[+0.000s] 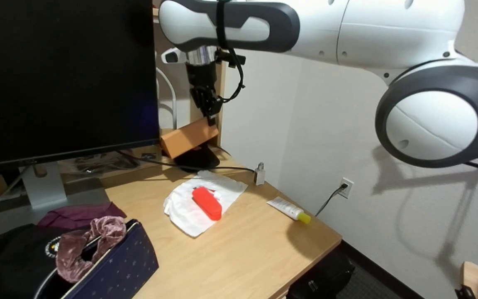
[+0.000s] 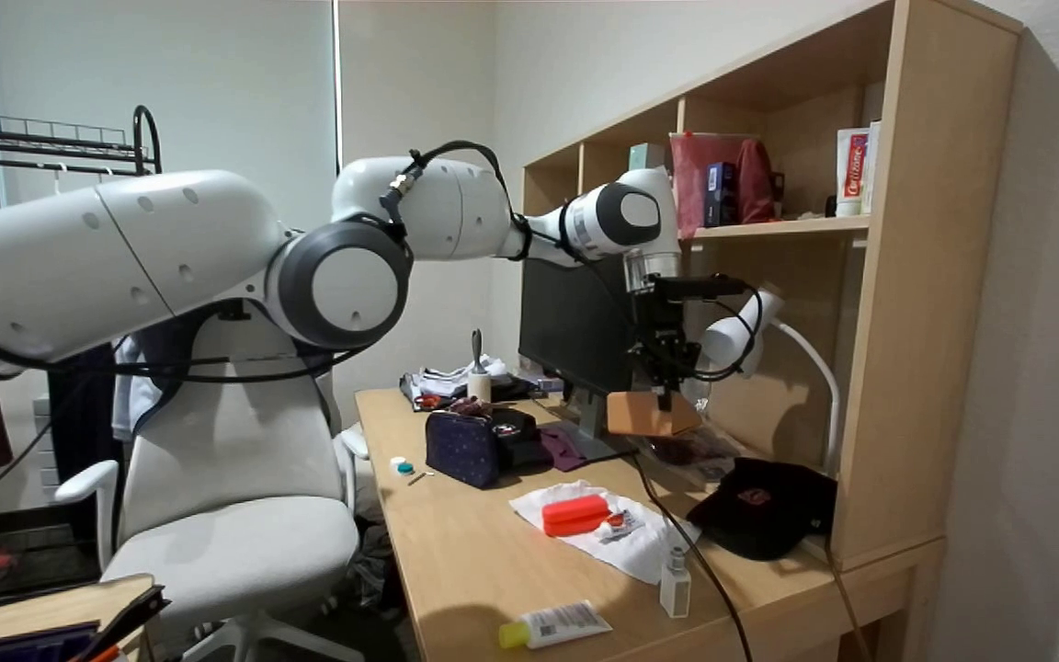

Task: Change the position of the object and put it horizontally along the table

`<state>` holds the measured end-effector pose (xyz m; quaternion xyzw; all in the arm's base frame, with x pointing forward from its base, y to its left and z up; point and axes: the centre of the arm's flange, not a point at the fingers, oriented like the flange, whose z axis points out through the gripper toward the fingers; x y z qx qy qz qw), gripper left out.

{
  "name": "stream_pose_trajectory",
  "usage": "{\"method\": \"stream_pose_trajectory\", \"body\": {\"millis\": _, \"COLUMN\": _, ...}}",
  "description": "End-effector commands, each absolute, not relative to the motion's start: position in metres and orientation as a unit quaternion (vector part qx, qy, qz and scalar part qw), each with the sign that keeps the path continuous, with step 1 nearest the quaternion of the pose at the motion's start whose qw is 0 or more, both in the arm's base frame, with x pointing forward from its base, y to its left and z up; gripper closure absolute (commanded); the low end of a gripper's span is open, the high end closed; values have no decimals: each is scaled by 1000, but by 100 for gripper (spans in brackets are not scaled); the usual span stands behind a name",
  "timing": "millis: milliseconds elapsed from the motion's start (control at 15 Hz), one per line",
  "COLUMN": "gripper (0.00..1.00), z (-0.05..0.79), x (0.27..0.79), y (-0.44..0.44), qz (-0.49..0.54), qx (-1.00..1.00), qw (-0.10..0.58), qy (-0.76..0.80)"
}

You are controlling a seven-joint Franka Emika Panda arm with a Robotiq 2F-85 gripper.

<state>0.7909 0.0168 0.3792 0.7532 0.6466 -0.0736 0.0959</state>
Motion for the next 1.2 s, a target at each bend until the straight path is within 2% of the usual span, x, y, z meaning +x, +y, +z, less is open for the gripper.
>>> {"method": "stream_pose_trajectory", "body": {"millis": 0, "gripper": 89, "z": 379, "x": 791, "y": 17, "qz": -73, "qx": 753, "qw": 96, "qy": 647}}
{"method": "stream_pose_trajectory", "body": {"millis": 267, "gripper": 89, "z": 356, "x": 793, "y": 8, "qz": -122, "qx": 762, "qw": 84, "qy": 630}}
{"method": "stream_pose_trajectory", "body": {"millis": 467, "gripper": 89, "z": 328, "x": 775, "y": 11, "qz": -163, "qx": 752, "qw": 75, "qy": 635}}
{"method": "stream_pose_trajectory", "body": {"millis": 667, "gripper": 89, "z": 322, "x": 758, "y": 18, "qz": -150, "qx": 752, "qw": 98, "qy": 634}}
{"method": "stream_pose_trajectory", "body": {"millis": 1133, "gripper": 89, "z": 341, "x": 755, "y": 47, "qz": -106, "qx": 721, "qw": 127, "qy": 673}}
